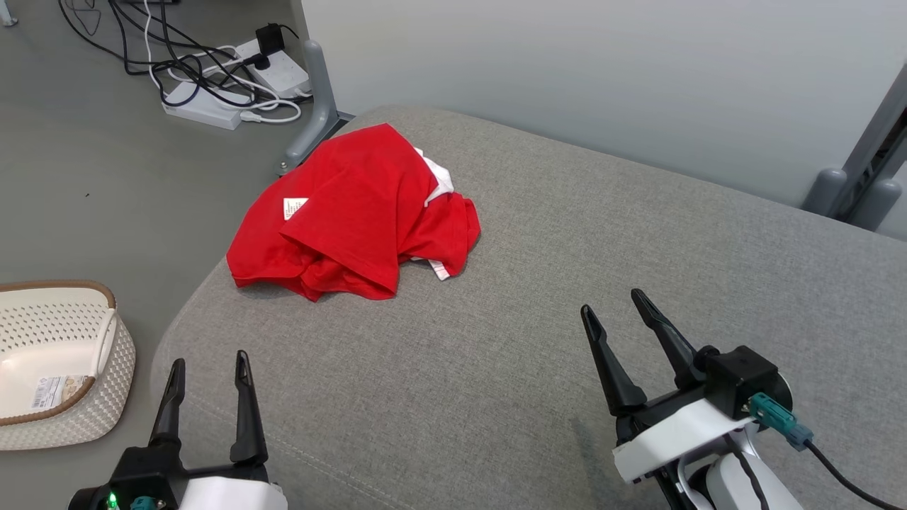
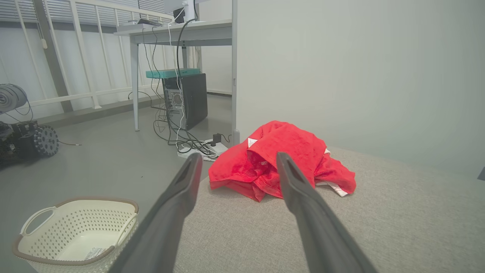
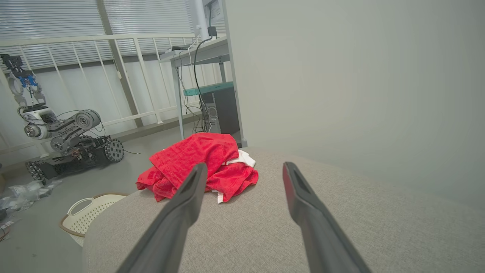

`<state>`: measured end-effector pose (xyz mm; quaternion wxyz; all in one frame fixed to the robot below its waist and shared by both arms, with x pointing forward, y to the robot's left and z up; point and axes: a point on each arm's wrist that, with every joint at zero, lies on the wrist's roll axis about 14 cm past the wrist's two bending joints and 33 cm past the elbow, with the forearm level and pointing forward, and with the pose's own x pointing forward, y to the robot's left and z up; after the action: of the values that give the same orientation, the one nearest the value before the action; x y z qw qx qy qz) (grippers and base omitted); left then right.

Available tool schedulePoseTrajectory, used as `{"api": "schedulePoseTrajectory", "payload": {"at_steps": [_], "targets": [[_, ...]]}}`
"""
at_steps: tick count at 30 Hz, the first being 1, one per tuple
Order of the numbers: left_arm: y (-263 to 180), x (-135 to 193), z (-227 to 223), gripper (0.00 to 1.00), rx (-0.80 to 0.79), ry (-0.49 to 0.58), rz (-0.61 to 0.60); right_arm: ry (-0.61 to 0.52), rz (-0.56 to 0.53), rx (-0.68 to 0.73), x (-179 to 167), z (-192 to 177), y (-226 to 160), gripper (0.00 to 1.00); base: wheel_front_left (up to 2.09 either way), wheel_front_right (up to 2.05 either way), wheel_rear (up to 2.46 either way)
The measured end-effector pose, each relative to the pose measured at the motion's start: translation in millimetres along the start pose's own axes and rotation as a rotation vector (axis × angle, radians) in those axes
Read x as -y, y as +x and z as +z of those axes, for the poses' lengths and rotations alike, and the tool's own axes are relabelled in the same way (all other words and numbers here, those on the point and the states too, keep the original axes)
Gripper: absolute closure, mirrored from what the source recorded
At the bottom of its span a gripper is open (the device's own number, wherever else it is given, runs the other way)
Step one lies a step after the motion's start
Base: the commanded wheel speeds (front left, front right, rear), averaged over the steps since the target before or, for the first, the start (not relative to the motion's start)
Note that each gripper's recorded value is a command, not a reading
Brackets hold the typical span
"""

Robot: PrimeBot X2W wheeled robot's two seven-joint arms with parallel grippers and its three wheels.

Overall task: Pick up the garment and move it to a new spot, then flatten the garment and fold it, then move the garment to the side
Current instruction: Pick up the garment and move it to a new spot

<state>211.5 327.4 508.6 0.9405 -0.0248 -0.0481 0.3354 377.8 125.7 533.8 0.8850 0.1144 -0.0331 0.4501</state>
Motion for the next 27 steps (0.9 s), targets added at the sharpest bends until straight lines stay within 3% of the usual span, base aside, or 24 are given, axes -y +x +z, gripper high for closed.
{"api": "schedulePoseTrajectory", "payload": {"at_steps": [10, 16, 23, 27], "targets": [[2.8, -0.6, -4.5, 0.0, -0.016, 0.006, -0.007, 0.004, -0.03, 0.004, 9.7, -1.0, -4.4, 0.0, 0.0, 0.0, 0.0], [20.6, 5.2, -6.0, 0.0, -0.024, 0.035, -0.04, -0.016, -0.082, -0.005, 32.3, -9.1, -7.8, 0.0, 0.0, 0.0, 0.0], [64.6, 7.7, -1.4, 0.0, -0.016, 0.071, -0.082, -0.042, -0.159, -0.023, 65.6, -22.2, -15.8, 0.0, 0.0, 0.0, 0.0], [99.8, 25.8, -0.4, 0.0, -0.015, 0.084, -0.156, -0.055, -0.214, -0.043, 89.6, -32.8, -22.9, 0.0, 0.0, 0.0, 0.0]]}}
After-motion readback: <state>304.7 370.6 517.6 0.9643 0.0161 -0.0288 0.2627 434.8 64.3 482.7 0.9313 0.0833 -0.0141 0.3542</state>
